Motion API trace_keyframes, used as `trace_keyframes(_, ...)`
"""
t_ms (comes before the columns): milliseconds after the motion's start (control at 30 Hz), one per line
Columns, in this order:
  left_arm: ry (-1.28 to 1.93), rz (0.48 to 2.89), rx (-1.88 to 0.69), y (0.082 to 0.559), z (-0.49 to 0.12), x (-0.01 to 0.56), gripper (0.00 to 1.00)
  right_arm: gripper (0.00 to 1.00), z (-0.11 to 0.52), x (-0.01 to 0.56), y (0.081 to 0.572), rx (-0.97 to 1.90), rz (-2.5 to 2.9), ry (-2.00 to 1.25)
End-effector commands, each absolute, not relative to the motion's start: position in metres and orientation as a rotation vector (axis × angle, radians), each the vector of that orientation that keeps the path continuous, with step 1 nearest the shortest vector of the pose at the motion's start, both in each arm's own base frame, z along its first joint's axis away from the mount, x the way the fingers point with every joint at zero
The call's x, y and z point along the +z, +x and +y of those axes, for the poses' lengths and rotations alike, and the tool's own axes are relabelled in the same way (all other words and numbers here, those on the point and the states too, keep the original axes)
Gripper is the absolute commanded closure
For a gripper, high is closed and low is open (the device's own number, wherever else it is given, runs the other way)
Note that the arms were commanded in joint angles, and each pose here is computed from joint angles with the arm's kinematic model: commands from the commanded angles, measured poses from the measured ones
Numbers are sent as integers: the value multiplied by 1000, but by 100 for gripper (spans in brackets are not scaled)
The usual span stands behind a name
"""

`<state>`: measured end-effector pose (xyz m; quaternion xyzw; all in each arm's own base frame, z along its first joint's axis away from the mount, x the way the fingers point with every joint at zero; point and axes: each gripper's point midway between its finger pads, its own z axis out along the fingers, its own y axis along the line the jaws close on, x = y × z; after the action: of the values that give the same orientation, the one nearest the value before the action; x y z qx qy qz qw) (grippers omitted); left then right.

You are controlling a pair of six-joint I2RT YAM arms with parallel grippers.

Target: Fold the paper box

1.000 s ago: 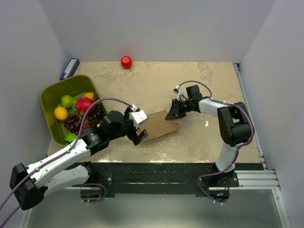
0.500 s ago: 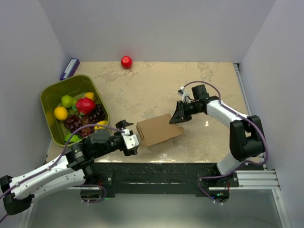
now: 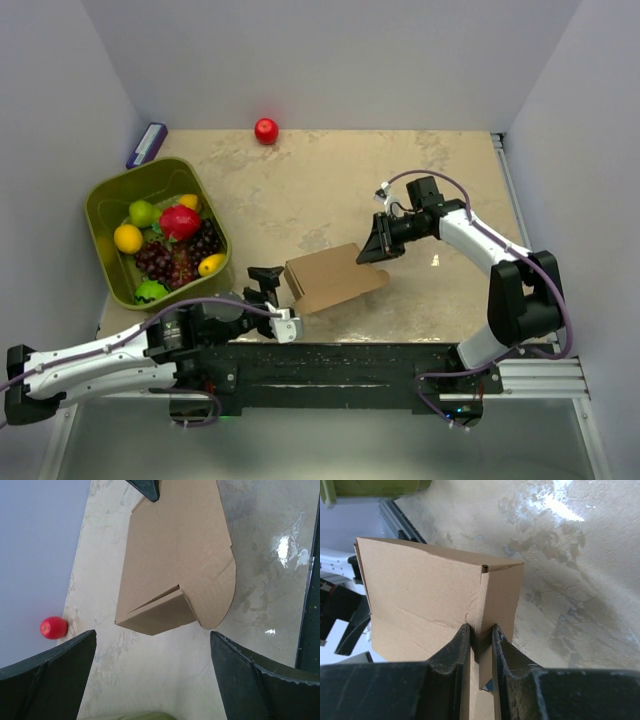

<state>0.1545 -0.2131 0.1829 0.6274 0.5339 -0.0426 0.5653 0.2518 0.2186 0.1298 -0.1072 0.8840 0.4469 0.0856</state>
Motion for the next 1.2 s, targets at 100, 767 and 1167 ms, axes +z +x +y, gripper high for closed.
trace_keyframes(100, 1560, 1155, 10, 161, -224, 180, 0, 100, 227, 162, 246, 1475, 2560, -381)
trace_keyframes(767, 1618, 1081, 66, 169, -254, 174, 0, 100, 233, 158, 231, 1464, 2583, -457)
trace_keyframes(1167, 1586, 1048, -65, 153, -269, 182, 47, 93, 237, 158, 225, 1503, 2554, -442)
